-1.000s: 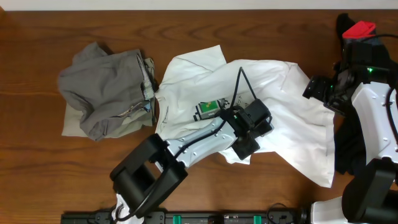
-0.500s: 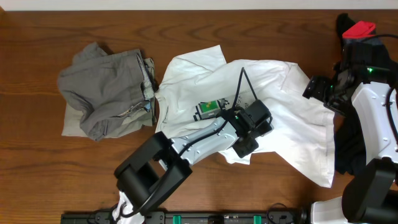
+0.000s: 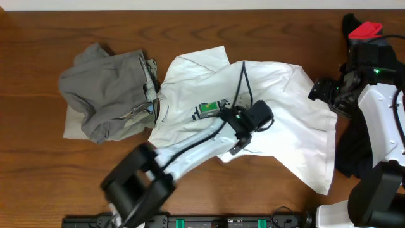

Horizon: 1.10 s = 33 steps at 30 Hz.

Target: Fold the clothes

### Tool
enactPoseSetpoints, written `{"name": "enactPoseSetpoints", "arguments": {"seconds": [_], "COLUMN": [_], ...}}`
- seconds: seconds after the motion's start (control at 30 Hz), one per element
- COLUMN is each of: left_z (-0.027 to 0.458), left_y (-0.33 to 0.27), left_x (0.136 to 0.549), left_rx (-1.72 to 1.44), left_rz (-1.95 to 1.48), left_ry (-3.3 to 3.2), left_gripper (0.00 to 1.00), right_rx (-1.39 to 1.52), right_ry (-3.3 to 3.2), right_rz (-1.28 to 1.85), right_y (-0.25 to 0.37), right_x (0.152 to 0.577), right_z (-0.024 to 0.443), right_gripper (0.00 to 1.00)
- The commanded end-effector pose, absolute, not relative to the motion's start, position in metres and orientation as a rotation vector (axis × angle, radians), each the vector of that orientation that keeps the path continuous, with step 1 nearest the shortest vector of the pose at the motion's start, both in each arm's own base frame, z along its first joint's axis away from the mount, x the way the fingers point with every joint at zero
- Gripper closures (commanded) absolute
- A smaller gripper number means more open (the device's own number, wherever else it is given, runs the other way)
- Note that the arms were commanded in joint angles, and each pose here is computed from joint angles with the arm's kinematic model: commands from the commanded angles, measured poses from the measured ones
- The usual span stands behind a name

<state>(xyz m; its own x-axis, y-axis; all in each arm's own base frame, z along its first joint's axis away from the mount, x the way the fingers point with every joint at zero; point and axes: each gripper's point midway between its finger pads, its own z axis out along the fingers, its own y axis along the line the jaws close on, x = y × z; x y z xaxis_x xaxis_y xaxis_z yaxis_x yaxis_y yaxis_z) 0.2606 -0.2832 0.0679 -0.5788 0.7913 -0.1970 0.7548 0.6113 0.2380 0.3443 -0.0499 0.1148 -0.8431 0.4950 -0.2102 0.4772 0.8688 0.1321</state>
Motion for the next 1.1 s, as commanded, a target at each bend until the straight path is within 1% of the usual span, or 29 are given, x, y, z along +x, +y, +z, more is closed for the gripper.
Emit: {"name": "enactPoseSetpoints", "arguments": {"seconds": [0.0,0.1,0.23,0.4,0.53,0.6,0.67,0.7,0.73,0.8,0.93,1.07], "left_z": [0.136,0.163,0.184,0.185,0.181,0.181,0.182,0.183,0.184,0.185,0.191,0.202], "left_y": [-0.275,-0.257,-0.218,-0.184,-0.173,-0.173,-0.170,-0.169,-0.167,-0.165,-0.156,-0.131], "left_x": [0.274,0.270,0.263,0.250,0.246,0.245,0.247,0.248,0.249,0.251,0.257,0.267], "left_rx": [1.095,1.041,0.963,0.955,0.931,0.930,0.895,0.876,0.856,0.843,0.767,0.570], "left_rz": [0.184,0.206,0.318,0.408,0.438,0.442,0.454,0.467,0.481,0.495,0.567,0.682], "left_ry": [2.446,2.427,2.451,2.541,2.583,2.586,2.587,2.584,2.580,2.573,2.546,2.515], "left_gripper": [0.94,0.94,0.94,0.94,0.94,0.94,0.94,0.94,0.94,0.94,0.94,0.94], "right_rx": [0.748,0.722,0.691,0.688,0.662,0.659,0.601,0.565,0.519,0.327,0.091,-0.109], "right_ry": [2.774,2.784,2.810,2.838,2.899,2.941,2.997,3.023,3.046,3.078,3.157,3.221], "right_rz": [0.112,0.109,0.102,0.099,0.122,0.177,0.301,0.363,0.442,0.590,0.613,0.450], "right_y": [-0.052,-0.052,-0.051,-0.050,-0.044,-0.036,-0.019,-0.010,0.001,0.025,0.050,0.064], "right_x": [0.345,0.344,0.340,0.333,0.321,0.312,0.301,0.295,0.289,0.278,0.255,0.241], "right_z": [0.124,0.124,0.123,0.121,0.118,0.112,0.104,0.100,0.096,0.090,0.075,0.058], "right_gripper": [0.11,0.11,0.11,0.10,0.09,0.14,0.29,0.34,0.31,0.21,0.16,0.14]}}
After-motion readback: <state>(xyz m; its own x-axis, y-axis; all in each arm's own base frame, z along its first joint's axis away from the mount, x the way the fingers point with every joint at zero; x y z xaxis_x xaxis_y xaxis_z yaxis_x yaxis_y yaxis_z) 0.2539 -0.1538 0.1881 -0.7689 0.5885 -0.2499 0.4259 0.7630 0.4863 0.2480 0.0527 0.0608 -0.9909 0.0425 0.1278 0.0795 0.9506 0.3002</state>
